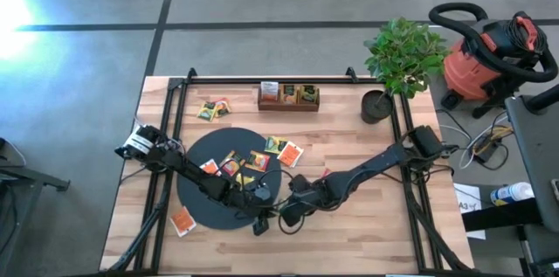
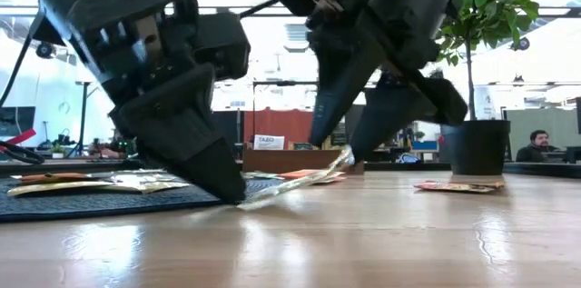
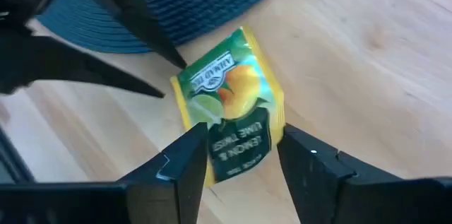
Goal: Pick & Place Tea
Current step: Put the green tea bag into the right section of the wooden organizer
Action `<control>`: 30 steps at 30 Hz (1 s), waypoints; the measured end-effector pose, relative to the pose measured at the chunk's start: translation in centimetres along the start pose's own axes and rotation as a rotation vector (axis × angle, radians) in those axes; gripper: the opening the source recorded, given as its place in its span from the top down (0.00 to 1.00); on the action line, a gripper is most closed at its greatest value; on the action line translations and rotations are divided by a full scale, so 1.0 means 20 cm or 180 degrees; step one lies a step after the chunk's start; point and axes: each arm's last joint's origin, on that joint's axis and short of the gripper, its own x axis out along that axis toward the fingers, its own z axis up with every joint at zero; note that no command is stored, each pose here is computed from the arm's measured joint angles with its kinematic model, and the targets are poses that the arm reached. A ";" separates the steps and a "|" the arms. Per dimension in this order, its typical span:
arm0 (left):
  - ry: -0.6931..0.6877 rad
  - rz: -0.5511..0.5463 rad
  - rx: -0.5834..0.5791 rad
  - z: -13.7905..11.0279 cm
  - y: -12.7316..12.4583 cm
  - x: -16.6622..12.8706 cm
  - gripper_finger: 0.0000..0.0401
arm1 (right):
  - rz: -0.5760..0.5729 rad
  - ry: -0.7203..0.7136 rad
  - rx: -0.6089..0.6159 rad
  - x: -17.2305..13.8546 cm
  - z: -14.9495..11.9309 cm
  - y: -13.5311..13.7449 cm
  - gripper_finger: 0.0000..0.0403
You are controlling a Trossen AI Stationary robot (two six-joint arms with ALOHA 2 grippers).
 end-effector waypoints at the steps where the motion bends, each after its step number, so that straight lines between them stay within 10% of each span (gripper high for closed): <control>1: -0.0043 -0.0010 0.0028 0.02 -0.01 0.00 0.74 | -0.0055 -0.0010 -0.0015 -0.01 0.00 -0.01 0.57; 16: -0.0010 0.0024 0.0055 0.00 0.00 0.08 0.74 | -0.0247 0.0015 0.0335 0.05 -0.06 -0.08 0.53; 30: -0.0057 -0.0042 -0.0026 0.01 -0.01 0.10 0.74 | 0.0308 0.0164 0.0672 0.13 -0.10 -0.14 0.56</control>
